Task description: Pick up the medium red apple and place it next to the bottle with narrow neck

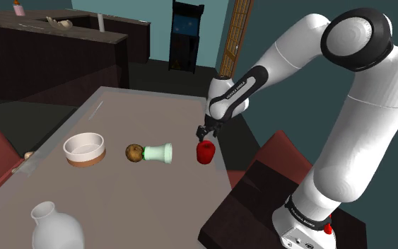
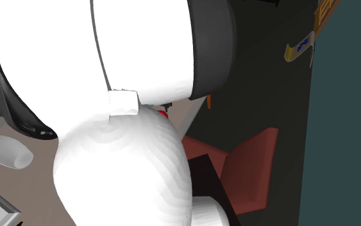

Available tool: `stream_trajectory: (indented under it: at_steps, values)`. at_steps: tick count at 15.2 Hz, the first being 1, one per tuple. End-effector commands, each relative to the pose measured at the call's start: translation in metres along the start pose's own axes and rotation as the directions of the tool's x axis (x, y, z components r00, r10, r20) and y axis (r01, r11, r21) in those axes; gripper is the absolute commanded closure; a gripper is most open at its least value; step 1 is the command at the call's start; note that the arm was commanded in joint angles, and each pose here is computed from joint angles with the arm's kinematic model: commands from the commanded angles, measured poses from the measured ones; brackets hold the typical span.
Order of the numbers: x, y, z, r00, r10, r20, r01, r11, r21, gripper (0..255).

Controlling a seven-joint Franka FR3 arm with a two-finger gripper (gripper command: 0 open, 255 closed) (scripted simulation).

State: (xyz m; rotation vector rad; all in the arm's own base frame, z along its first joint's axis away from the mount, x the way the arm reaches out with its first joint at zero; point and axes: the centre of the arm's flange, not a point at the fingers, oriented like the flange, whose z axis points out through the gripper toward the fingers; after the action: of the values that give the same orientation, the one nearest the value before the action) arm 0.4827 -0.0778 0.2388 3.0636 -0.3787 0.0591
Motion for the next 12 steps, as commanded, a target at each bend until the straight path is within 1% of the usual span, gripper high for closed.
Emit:
stream_trajectory:
  at_steps: [1,3,11,12]
  values:
    - [0.0011,0.0006,0.0108,1.000,0.000,-0.001,0.000,1.000,0.000,0]
    - [0.0011,0.0006,0.0191,1.000,0.000,-0.001,0.000,1.000,0.000,0]
    - [0.0011,0.0006,0.0191,1.000,0.000,0.000,0.000,1.000,0.000,0]
    - [0.0011,0.0006,0.0191,1.000,0.000,0.000,0.000,1.000,0.000,255]
